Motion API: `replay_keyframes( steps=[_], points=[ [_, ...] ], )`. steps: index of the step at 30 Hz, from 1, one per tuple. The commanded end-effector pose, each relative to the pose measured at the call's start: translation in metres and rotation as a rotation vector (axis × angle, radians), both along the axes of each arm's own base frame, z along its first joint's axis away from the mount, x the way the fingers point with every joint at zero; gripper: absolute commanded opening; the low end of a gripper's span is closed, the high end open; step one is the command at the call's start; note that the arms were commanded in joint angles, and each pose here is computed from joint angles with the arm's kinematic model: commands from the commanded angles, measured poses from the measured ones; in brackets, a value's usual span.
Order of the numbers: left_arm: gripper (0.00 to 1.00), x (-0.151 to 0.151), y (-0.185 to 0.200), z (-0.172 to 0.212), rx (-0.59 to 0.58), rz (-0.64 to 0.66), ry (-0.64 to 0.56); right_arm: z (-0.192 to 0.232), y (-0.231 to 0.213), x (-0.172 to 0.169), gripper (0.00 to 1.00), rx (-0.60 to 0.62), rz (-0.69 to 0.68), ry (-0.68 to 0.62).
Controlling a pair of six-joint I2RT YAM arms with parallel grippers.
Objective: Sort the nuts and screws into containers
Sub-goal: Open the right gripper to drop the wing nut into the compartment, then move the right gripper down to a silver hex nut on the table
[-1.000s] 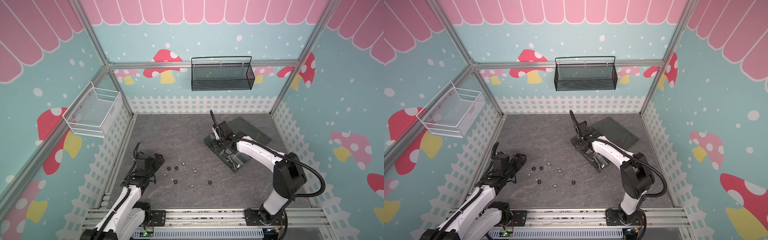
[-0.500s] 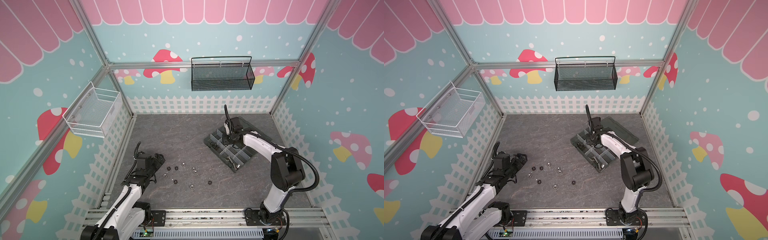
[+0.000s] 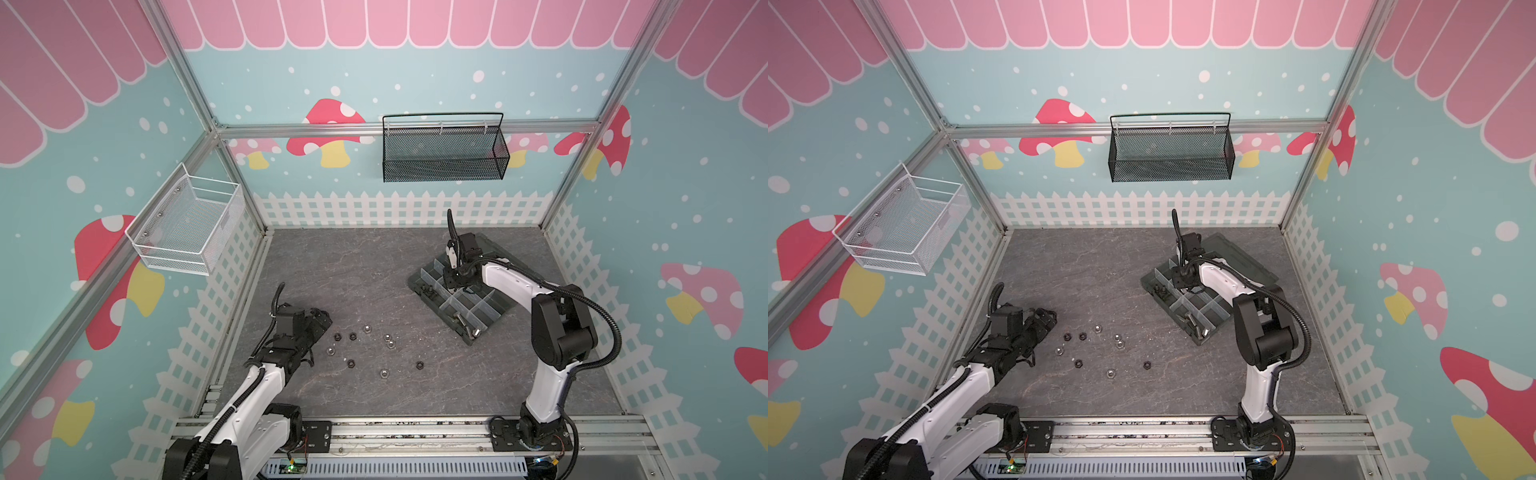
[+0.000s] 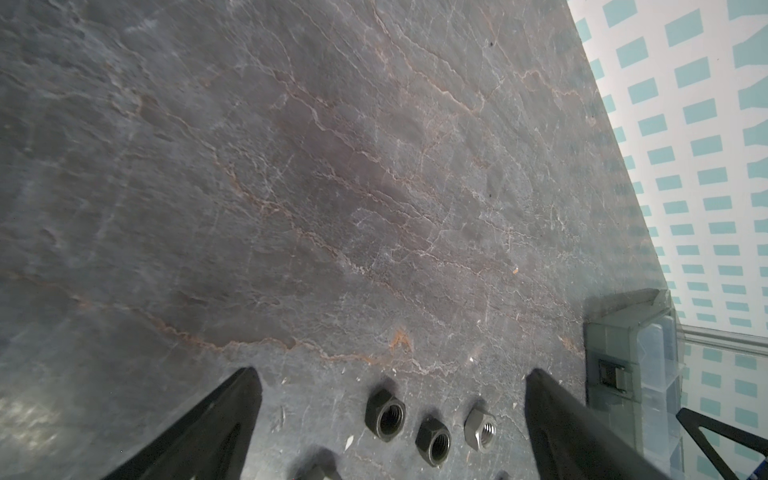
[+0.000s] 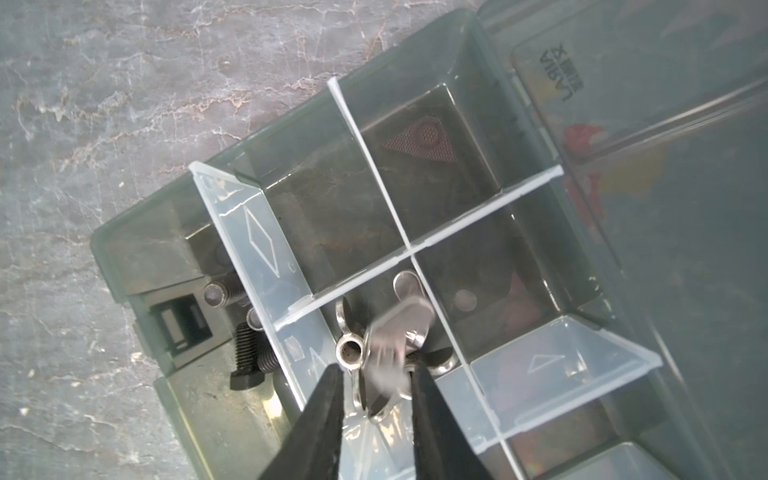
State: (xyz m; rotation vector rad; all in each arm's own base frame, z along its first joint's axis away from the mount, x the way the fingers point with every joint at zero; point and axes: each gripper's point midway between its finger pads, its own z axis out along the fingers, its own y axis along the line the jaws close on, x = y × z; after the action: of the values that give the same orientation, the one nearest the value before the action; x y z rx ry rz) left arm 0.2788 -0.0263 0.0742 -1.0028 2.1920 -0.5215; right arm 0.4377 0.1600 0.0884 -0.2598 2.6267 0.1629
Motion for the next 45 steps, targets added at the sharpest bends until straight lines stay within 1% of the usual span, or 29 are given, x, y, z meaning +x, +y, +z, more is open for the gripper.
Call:
replay_keyframes(
  steps=[1,10,14,21,27,36,40,45],
  points=[
    [1.0,0.011,-0.001,0.014,-0.019,0.01,-0.036,0.013,-0.002,0.004,0.35,-0.011,0.008,-0.026],
    [1.0,0.011,0.001,0.023,-0.006,0.009,-0.065,0.032,-0.003,-0.007,0.38,0.007,-0.001,-0.059],
    [1.0,0.011,0.001,0.031,-0.001,0.005,-0.088,0.042,0.01,-0.018,0.4,0.01,0.035,-0.078],
    [1.0,0.006,0.006,0.028,0.02,0.02,-0.082,0.048,0.041,-0.046,0.4,-0.02,0.093,-0.074],
    [1.0,0.002,0.012,0.031,0.049,0.038,-0.088,0.037,0.081,-0.081,0.4,-0.029,0.161,-0.026],
    [1.0,-0.002,0.017,0.033,0.085,0.045,-0.087,0.005,0.14,-0.153,0.4,0.018,0.3,0.109],
    [1.0,-0.003,0.019,0.032,0.1,0.046,-0.075,-0.007,0.156,-0.183,0.43,0.003,0.35,0.157],
    [1.0,-0.003,0.019,0.031,0.093,0.049,-0.068,-0.018,0.17,-0.208,0.48,-0.002,0.404,0.2]
  ],
)
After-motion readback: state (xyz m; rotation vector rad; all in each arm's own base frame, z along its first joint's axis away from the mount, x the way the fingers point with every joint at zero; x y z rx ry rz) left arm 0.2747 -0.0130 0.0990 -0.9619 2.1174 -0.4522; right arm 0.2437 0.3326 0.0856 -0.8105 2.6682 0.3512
